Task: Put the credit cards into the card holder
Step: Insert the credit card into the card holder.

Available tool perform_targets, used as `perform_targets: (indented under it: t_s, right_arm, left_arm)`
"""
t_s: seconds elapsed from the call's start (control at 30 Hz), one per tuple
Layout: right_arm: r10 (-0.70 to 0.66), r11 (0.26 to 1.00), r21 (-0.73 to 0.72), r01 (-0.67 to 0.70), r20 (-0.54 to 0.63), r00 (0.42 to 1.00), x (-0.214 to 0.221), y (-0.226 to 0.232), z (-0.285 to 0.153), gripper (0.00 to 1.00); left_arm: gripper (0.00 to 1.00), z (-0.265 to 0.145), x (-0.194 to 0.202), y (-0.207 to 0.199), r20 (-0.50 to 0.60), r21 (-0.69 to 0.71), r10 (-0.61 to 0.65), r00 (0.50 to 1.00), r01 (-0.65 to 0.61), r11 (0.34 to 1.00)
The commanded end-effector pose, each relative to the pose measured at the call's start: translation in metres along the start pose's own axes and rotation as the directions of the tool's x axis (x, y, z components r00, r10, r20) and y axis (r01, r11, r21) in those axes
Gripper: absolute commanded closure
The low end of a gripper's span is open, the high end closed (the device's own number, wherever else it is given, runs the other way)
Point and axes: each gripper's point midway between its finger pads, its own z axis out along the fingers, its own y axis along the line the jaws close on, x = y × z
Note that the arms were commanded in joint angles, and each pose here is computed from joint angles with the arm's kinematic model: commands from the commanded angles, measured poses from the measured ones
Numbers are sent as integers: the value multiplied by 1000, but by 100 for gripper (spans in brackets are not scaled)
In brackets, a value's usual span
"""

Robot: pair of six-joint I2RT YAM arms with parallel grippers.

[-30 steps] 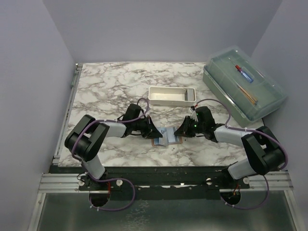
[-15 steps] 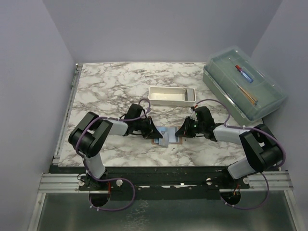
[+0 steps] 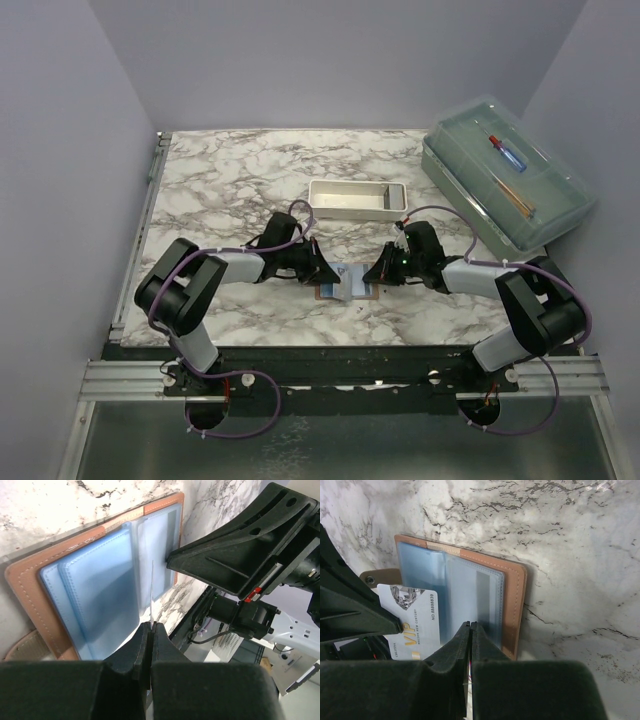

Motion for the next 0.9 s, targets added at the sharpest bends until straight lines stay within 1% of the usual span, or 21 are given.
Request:
perform_targets:
  t_s: [0.0, 0.37, 0.87]
  right_arm:
    - [3, 997, 79, -2, -14, 1000, 5, -20, 3, 95]
    - [5, 997, 77, -4, -14, 1000, 5, -19, 2, 96]
    - [6, 997, 82, -4, -23, 1000, 9, -24, 6, 98]
  left_arm:
    - [100, 1, -2, -6, 8, 3, 30, 1000, -30, 1000]
    - [100, 11, 1, 7, -35, -15, 2, 999, -2, 1000]
    - [100, 24, -14, 15, -29, -48, 43, 999, -44, 998]
